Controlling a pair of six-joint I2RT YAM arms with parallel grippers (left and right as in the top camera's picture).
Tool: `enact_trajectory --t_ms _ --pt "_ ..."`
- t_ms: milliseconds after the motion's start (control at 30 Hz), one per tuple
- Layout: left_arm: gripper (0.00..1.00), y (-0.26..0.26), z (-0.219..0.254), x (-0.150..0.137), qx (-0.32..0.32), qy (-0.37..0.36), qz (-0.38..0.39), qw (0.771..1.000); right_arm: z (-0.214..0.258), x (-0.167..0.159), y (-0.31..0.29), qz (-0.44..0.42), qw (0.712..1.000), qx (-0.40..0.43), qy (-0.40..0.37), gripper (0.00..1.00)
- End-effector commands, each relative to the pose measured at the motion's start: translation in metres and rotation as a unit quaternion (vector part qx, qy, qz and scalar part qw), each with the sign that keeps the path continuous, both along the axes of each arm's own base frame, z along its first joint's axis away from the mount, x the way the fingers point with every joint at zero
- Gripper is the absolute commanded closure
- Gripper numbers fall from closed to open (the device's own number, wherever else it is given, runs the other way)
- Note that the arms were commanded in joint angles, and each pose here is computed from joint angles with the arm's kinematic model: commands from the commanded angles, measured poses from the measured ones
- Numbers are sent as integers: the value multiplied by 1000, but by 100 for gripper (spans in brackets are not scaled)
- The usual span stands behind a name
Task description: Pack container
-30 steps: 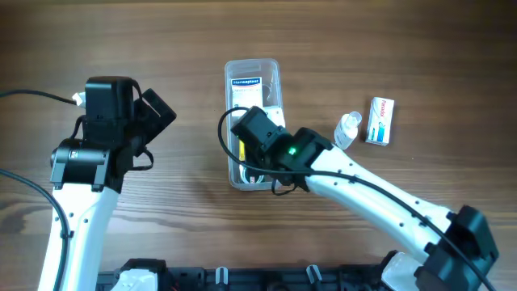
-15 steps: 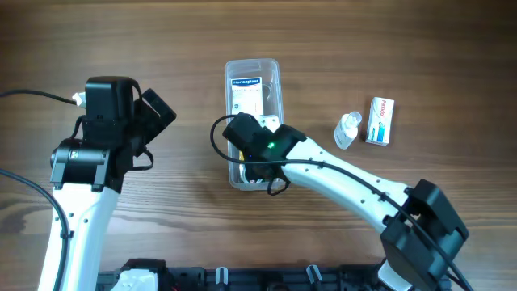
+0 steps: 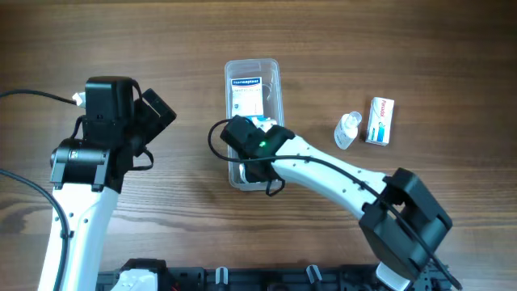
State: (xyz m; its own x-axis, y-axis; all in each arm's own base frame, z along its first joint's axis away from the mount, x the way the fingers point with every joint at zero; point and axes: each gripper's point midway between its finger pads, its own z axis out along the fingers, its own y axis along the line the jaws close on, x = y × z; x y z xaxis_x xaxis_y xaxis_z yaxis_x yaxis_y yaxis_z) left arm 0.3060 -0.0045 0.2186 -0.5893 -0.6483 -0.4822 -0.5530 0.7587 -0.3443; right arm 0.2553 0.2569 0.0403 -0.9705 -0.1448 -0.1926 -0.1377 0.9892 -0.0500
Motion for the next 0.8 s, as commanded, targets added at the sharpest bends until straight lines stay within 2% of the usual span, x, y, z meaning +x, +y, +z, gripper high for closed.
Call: enact_trajectory --t_ms 0,767 --pt "0 5 10 1 11 -14 4 1000 -2 10 -2 -6 1000 -7 -10 96" --pt "0 5 10 1 11 -14 4 1000 -8 -2 3 3 999 22 45 96"
